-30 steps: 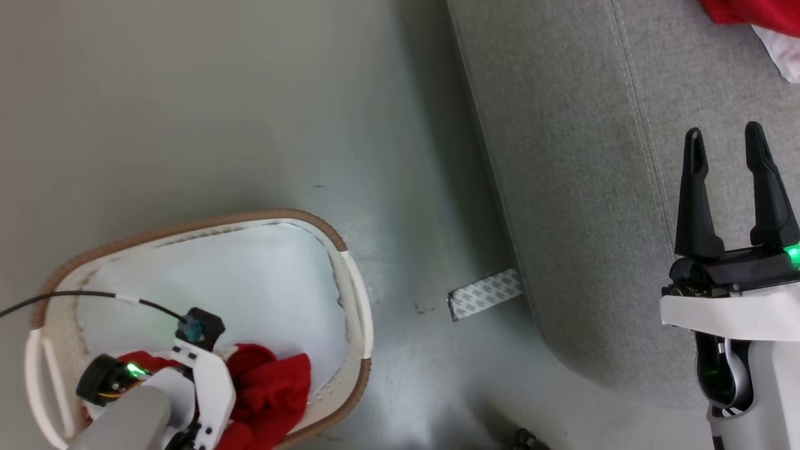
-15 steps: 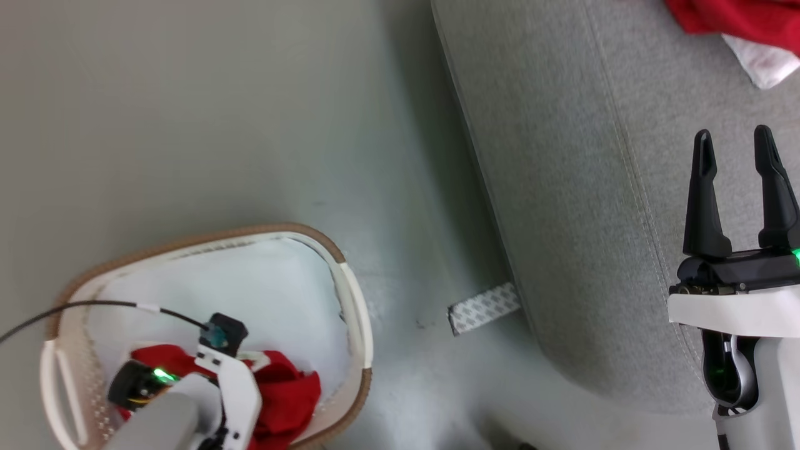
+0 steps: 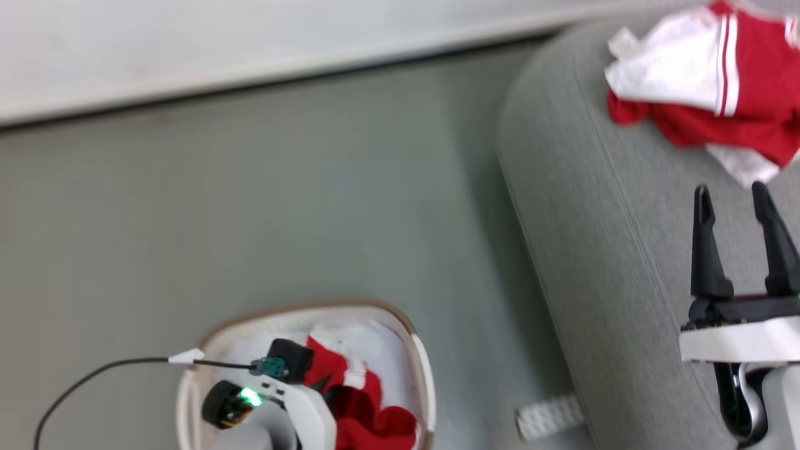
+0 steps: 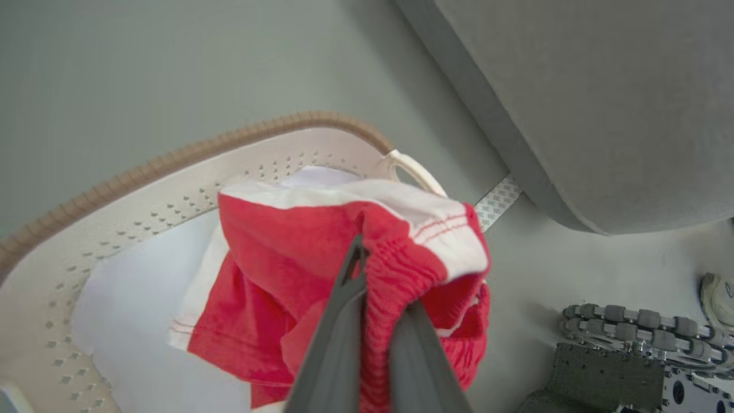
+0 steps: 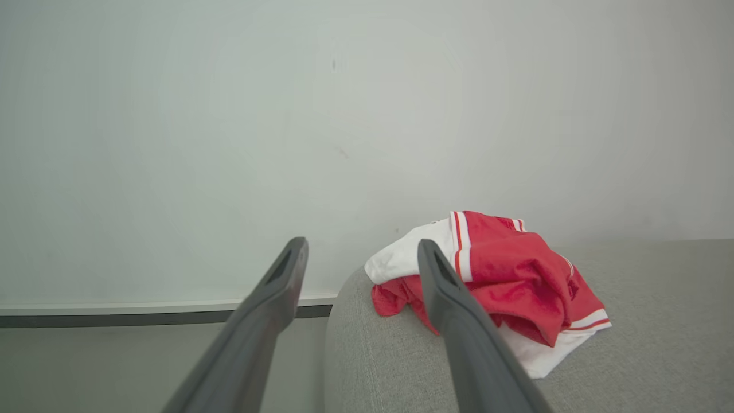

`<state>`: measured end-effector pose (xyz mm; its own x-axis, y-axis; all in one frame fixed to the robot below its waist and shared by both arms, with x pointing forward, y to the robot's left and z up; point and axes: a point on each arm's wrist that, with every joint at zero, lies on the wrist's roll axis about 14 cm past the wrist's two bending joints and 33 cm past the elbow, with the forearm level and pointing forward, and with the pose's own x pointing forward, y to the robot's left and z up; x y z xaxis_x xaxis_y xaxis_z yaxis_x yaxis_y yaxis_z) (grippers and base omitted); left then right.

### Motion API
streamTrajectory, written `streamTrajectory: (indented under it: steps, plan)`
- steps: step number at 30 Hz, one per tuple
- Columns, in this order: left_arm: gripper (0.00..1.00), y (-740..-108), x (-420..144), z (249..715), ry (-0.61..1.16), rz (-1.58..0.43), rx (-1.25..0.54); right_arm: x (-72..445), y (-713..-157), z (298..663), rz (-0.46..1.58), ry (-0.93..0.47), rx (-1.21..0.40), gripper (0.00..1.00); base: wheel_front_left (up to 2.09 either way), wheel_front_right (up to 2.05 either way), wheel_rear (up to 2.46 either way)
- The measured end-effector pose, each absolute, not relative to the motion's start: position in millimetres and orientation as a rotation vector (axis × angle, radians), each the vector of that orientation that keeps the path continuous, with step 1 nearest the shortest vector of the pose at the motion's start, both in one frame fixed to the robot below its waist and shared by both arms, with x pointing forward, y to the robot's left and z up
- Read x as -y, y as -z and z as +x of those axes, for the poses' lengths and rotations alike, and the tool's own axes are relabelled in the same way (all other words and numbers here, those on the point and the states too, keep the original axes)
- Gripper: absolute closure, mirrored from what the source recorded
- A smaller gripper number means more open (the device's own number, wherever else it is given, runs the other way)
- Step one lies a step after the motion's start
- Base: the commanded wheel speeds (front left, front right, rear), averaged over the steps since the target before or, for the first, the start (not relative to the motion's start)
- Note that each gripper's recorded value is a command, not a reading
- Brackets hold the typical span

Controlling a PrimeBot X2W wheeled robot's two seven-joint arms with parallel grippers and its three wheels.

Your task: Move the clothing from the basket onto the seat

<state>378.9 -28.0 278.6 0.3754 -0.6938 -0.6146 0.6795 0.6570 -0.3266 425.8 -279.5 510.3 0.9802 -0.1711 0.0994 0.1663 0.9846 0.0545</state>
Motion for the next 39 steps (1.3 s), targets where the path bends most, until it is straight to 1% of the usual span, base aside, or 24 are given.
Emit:
streamTrajectory:
  steps: [7, 12, 18, 23, 26, 32, 39]
  plan:
    - [1.0, -382, 24, 406, 0.844, -0.039, -0.46, 259, -538, 405, 0.101, 0.097, 0.172, 0.0, 0.0, 0.0, 0.0]
    - [1.0, -483, 20, 425, 0.796, -0.06, -0.166, 241, -552, 388, 0.138, 0.044, 0.208, 0.0, 0.0, 0.0, 0.0]
    - [1.0, -603, 11, 427, 0.757, -0.083, 0.151, 210, -565, 381, 0.165, -0.049, 0.242, 0.0, 0.0, 0.0, 0.0]
    - [1.0, -655, 0, 427, 0.725, -0.075, 0.259, 178, -568, 382, 0.188, -0.138, 0.242, 0.0, 0.0, 0.0, 0.0]
    - [1.0, -674, -1, 427, 0.721, -0.07, 0.297, 160, -565, 382, 0.194, -0.187, 0.229, 0.0, 0.0, 0.0, 0.0]
    - [1.0, -680, -4, 424, 0.716, -0.068, 0.308, 123, -568, 382, 0.214, -0.295, 0.225, 0.0, 0.0, 0.0, 0.0]
    - [1.0, -670, -8, 419, 0.707, -0.064, 0.28, 62, -580, 374, 0.238, -0.5, 0.231, 0.0, 0.0, 0.0, 0.0]
